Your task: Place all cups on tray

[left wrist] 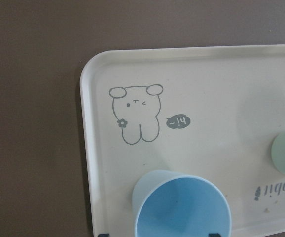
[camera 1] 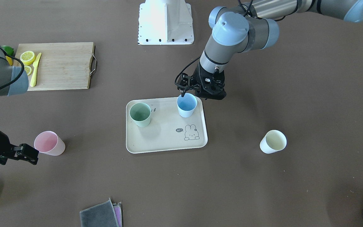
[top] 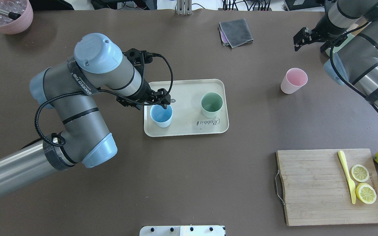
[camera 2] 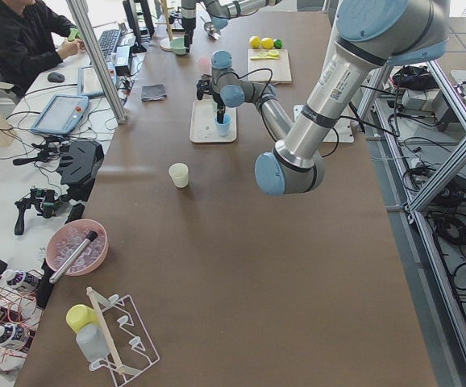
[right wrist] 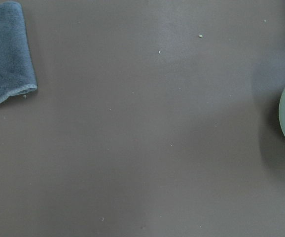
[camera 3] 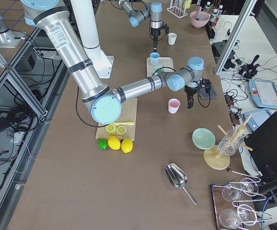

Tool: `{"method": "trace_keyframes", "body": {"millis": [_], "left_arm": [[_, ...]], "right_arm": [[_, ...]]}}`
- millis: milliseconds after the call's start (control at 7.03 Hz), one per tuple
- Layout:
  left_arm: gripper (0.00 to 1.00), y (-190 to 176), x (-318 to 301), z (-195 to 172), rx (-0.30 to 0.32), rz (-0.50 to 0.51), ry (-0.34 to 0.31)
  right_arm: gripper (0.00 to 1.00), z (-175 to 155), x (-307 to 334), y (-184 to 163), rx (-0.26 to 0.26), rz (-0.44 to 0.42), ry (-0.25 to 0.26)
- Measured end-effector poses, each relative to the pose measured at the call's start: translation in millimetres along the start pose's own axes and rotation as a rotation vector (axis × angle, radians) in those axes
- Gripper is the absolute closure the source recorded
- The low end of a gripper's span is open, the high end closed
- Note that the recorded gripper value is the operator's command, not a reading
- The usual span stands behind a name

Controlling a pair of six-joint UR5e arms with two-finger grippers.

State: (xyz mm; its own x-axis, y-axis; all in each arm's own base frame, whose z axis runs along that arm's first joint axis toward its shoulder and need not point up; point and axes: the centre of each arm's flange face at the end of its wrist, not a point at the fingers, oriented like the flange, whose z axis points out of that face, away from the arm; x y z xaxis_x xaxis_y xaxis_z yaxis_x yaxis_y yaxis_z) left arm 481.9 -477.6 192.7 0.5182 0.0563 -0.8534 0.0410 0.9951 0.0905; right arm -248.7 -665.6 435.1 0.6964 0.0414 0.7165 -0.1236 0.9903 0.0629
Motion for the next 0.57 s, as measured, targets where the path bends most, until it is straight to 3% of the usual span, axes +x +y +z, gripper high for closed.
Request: {"method": "trace_keyframes", "body": {"millis": [569], "left_arm": [[0.09,-9.6,-5.0,-28.6,0.027,-0.015,-0.002]], "right_arm": [[0.0,21.7,20.2,48.9,-0.049,-0.013,-0.024]]}}
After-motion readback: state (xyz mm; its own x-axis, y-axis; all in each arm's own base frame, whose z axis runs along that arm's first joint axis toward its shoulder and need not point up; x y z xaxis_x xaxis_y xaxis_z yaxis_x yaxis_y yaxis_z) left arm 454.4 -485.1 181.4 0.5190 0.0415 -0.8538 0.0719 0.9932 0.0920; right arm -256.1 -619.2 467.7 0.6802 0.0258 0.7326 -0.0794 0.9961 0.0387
